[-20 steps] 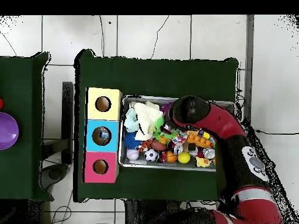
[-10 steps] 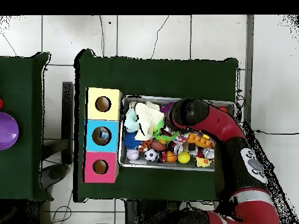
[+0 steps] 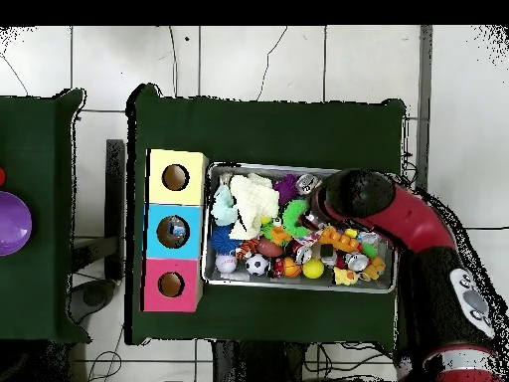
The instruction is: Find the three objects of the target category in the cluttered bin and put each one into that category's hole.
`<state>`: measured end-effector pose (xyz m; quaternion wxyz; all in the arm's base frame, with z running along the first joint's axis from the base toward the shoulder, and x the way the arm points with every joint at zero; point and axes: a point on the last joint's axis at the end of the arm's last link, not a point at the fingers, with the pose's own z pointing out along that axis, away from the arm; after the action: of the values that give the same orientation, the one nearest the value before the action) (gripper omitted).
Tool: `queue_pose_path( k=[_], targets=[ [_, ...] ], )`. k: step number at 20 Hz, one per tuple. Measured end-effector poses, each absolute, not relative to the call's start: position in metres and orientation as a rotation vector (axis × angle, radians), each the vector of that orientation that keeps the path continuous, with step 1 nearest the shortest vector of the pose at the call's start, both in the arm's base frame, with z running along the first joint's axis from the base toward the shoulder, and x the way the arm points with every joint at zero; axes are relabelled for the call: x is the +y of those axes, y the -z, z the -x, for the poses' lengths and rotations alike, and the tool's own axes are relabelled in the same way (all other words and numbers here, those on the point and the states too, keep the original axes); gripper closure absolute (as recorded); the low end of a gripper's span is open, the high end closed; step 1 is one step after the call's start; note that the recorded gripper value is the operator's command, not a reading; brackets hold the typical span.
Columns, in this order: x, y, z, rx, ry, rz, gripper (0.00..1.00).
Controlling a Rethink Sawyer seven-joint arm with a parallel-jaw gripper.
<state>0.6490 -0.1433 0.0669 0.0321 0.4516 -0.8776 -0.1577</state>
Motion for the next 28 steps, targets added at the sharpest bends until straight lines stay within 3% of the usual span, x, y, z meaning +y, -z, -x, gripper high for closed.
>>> queue_pose_path(
  k=[10, 15, 21, 28],
  targets=[
    [-0.224, -0.127, -0.643, -2.749, 0.499, -1.286, 0.0],
    [-0.252, -0.142, -0.646, -2.782, 0.499, -1.273, 0.0],
    [-0.269, -0.134, -0.65, -2.782, 0.469, -1.301, 0.0],
    [-0.287, -0.1, -0.653, -2.718, 0.388, -1.358, 0.0]
  ],
)
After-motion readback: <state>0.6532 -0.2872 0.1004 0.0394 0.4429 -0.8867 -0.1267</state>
